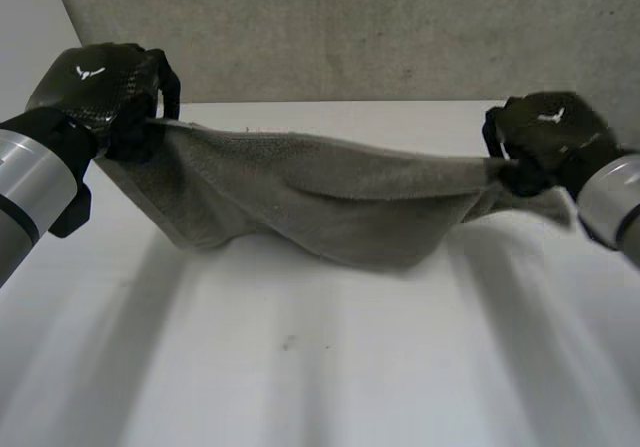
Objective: Fold the towel.
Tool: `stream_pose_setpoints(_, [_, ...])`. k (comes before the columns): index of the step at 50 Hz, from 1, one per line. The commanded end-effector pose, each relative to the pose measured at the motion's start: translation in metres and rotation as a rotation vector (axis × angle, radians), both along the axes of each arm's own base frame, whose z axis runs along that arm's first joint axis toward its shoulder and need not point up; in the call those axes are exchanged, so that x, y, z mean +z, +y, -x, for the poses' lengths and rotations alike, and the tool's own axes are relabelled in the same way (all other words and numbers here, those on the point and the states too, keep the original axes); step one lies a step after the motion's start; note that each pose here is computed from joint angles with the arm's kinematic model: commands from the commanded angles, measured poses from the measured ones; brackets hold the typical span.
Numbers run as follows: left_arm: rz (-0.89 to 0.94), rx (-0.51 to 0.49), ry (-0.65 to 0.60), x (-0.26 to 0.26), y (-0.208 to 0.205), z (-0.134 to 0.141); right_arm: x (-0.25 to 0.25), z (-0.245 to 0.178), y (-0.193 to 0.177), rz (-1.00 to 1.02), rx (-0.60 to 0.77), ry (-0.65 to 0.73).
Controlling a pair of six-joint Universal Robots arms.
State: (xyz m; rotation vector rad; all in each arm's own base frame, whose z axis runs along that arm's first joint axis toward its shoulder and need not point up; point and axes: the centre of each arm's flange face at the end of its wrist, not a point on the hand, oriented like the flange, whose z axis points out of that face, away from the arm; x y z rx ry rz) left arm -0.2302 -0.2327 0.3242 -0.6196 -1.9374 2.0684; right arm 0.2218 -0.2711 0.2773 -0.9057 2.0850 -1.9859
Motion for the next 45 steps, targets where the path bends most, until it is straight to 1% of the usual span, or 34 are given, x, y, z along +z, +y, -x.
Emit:
stream_pose_setpoints(1, [-0.141, 0.014, -0.053, -0.024, 0.008, -0.007, 0.031, 0.003, 0.042, -0.168, 0.149, 0.163])
stream_pose_setpoints(2, [-0.142, 0.014, -0.053, -0.024, 0.008, -0.007, 0.032, 0.004, 0.05, -0.205, 0.175, 0.209])
stream_pose_setpoints(3, [-0.184, 0.021, -0.07, -0.032, 0.01, -0.01, 0.032, 0.004, 0.05, -0.205, 0.175, 0.21])
stream_pose_setpoints(4, [-0.184, 0.021, -0.07, -0.032, 0.01, -0.011, 0.032, 0.006, 0.057, -0.23, 0.199, 0.264])
stream_pose_setpoints(5, [-0.232, 0.035, -0.094, -0.041, 0.011, -0.016, 0.027, 0.007, 0.063, -0.259, 0.229, 0.327])
stream_pose_setpoints(6, [-0.273, 0.043, -0.12, -0.05, 0.012, -0.02, 0.027, 0.007, 0.063, -0.259, 0.229, 0.328])
stream_pose_setpoints(7, [-0.273, 0.043, -0.121, -0.05, 0.012, -0.02, 0.022, 0.006, 0.069, -0.27, 0.265, 0.39])
stream_pose_setpoints(8, [-0.305, 0.05, -0.148, -0.058, 0.012, -0.023, 0.022, 0.006, 0.069, -0.27, 0.265, 0.39])
stream_pose_setpoints(9, [-0.305, 0.05, -0.148, -0.058, 0.012, -0.023, 0.015, 0.006, 0.07, -0.276, 0.287, 0.435])
stream_pose_setpoints(10, [-0.331, 0.048, -0.184, -0.068, 0.014, -0.024, 0.003, 0.006, 0.068, -0.31, 0.308, 0.467])
stream_pose_setpoints(11, [-0.331, 0.048, -0.184, -0.068, 0.014, -0.025, 0.003, 0.006, 0.068, -0.311, 0.308, 0.467])
stream_pose_setpoints(13, [-0.4, 0.03, -0.256, -0.097, 0.009, -0.022, -0.032, 0.004, 0.055, -0.432, 0.328, 0.489])
stream_pose_setpoints(17, [-0.455, 0.018, -0.3, -0.122, -0.003, -0.019, -0.053, -0.001, 0.039, -0.462, 0.326, 0.511])
stream_pose_setpoints(19, [-0.456, 0.016, -0.31, -0.129, -0.013, -0.016, -0.064, -0.01, 0.02, -0.415, 0.287, 0.551])
stream_pose_setpoints(20, [-0.442, 0.01, -0.31, -0.132, -0.023, -0.011, -0.065, -0.01, 0.02, -0.414, 0.287, 0.551])
stream_pose_setpoints(21, [-0.419, 0.007, -0.308, -0.133, -0.035, -0.007, -0.067, -0.017, 0.008, -0.368, 0.254, 0.57])
stream_pose_setpoints(22, [-0.419, 0.007, -0.308, -0.133, -0.035, -0.007, -0.064, -0.023, -0.004, -0.308, 0.217, 0.576])
stream_pose_setpoints(23, [-0.37, 0.011, -0.294, -0.127, -0.051, -0.002, -0.064, -0.023, -0.004, -0.307, 0.217, 0.576])
stream_pose_setpoints(24, [-0.369, 0.011, -0.294, -0.127, -0.051, -0.002, -0.055, -0.03, -0.019, -0.223, 0.167, 0.564])
stream_pose_setpoints(25, [-0.269, 0.02, -0.266, -0.111, -0.075, 0.005, -0.055, -0.03, -0.019, -0.223, 0.166, 0.564])
stream_pose_setpoints(26, [-0.181, 0.032, -0.239, -0.095, -0.093, 0.01, -0.041, -0.036, -0.033, -0.127, 0.115, 0.53])
stream_pose_setpoints(27, [-0.18, 0.032, -0.239, -0.095, -0.093, 0.01, -0.015, -0.043, -0.052, 0.019, 0.047, 0.457])
stream_pose_setpoints(28, [-0.098, 0.035, -0.215, -0.078, -0.105, 0.016, -0.014, -0.043, -0.052, 0.021, 0.046, 0.457])
stream_pose_setpoints(30, [0.135, 0.034, -0.128, -0.021, -0.126, 0.034, 0.042, -0.053, -0.077, 0.302, -0.052, 0.28])
stream_pose_setpoints(31, [0.136, 0.034, -0.127, -0.021, -0.126, 0.034, 0.042, -0.053, -0.077, 0.303, -0.052, 0.279])
stream_pose_setpoints(33, [0.361, 0.069, -0.028, 0.039, -0.132, 0.042, 0.099, -0.055, -0.08, 0.553, -0.108, 0.093])
stream_pose_setpoints(34, [0.362, 0.07, -0.027, 0.039, -0.132, 0.042, 0.124, -0.053, -0.076, 0.657, -0.125, 0.021])
stream_pose_setpoints(35, [0.468, 0.105, 0.036, 0.066, -0.132, 0.042, 0.124, -0.053, -0.076, 0.658, -0.125, 0.02])
stream_pose_setpoints(36, [0.54, 0.128, 0.081, 0.083, -0.131, 0.041, 0.137, -0.052, -0.072, 0.725, -0.13, -0.026])
stream_pose_setpoints(37, [0.54, 0.128, 0.082, 0.083, -0.131, 0.04, 0.137, -0.052, -0.072, 0.726, -0.13, -0.027])
stream_pose_setpoints(39, [0.654, 0.158, 0.18, 0.111, -0.125, 0.035, 0.14, -0.051, -0.067, 0.77, -0.124, -0.046])
stream_pose_setpoints(42, [0.653, 0.157, 0.198, 0.11, -0.123, 0.034, 0.128, -0.052, -0.065, 0.729, -0.111, -0.028])
stream_pose_setpoints(44, [0.572, 0.145, 0.178, 0.084, -0.123, 0.033, 0.119, -0.052, -0.063, 0.695, -0.097, -0.013])
stream_pose_setpoints(45, [0.572, 0.145, 0.178, 0.084, -0.123, 0.033, 0.105, -0.053, -0.061, 0.642, -0.078, 0.013])
